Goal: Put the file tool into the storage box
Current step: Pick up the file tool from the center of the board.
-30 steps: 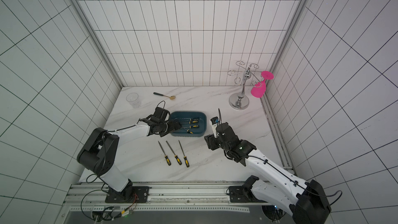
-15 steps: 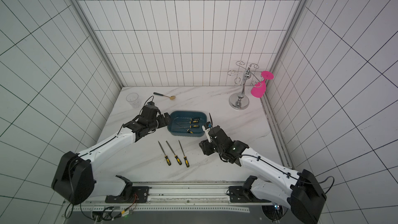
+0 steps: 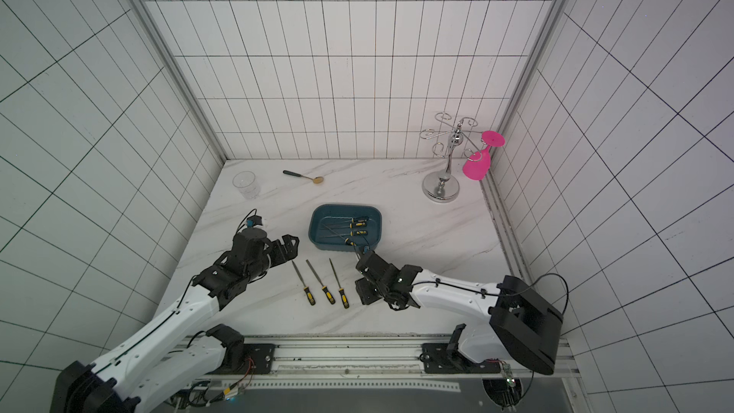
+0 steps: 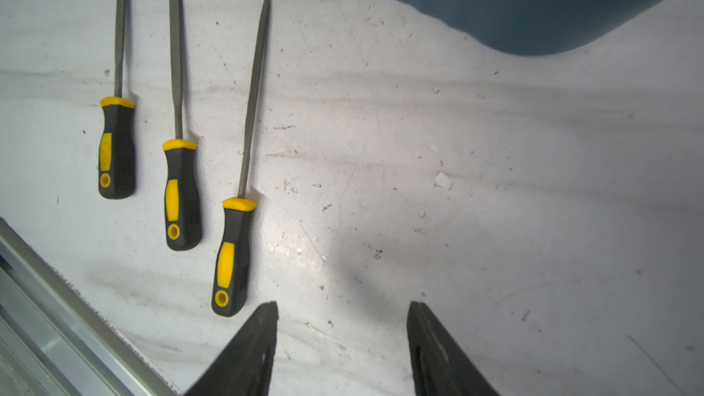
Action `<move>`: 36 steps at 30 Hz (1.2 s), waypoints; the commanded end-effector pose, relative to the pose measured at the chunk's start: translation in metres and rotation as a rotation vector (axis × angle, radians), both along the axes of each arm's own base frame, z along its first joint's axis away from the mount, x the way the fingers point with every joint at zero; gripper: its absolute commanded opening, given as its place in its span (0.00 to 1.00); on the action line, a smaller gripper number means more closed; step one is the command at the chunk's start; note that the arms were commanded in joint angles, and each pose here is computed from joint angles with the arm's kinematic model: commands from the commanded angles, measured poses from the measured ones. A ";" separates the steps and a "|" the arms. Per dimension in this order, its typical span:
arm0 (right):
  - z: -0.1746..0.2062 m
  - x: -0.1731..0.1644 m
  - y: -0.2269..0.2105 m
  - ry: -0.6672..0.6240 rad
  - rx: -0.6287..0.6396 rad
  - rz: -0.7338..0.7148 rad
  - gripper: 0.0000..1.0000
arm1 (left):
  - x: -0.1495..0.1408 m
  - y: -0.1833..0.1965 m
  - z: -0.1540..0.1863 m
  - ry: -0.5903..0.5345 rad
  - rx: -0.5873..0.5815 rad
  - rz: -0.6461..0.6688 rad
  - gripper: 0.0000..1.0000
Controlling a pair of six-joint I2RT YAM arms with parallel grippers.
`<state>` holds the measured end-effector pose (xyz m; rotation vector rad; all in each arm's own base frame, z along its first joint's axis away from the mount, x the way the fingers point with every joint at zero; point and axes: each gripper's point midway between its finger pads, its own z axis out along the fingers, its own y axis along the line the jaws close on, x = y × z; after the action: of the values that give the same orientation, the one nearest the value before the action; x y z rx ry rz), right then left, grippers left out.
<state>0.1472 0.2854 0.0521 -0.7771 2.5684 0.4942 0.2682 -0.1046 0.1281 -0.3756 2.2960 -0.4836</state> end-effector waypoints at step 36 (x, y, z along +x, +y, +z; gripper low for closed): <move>-0.031 -0.014 0.036 -0.035 -0.251 0.023 0.48 | 0.001 0.005 -0.017 0.069 -0.092 0.030 0.98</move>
<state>0.1394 0.3302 0.0207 -0.8927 2.6057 0.1766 0.2646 -0.0985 0.1035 -0.4889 2.3530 -0.5593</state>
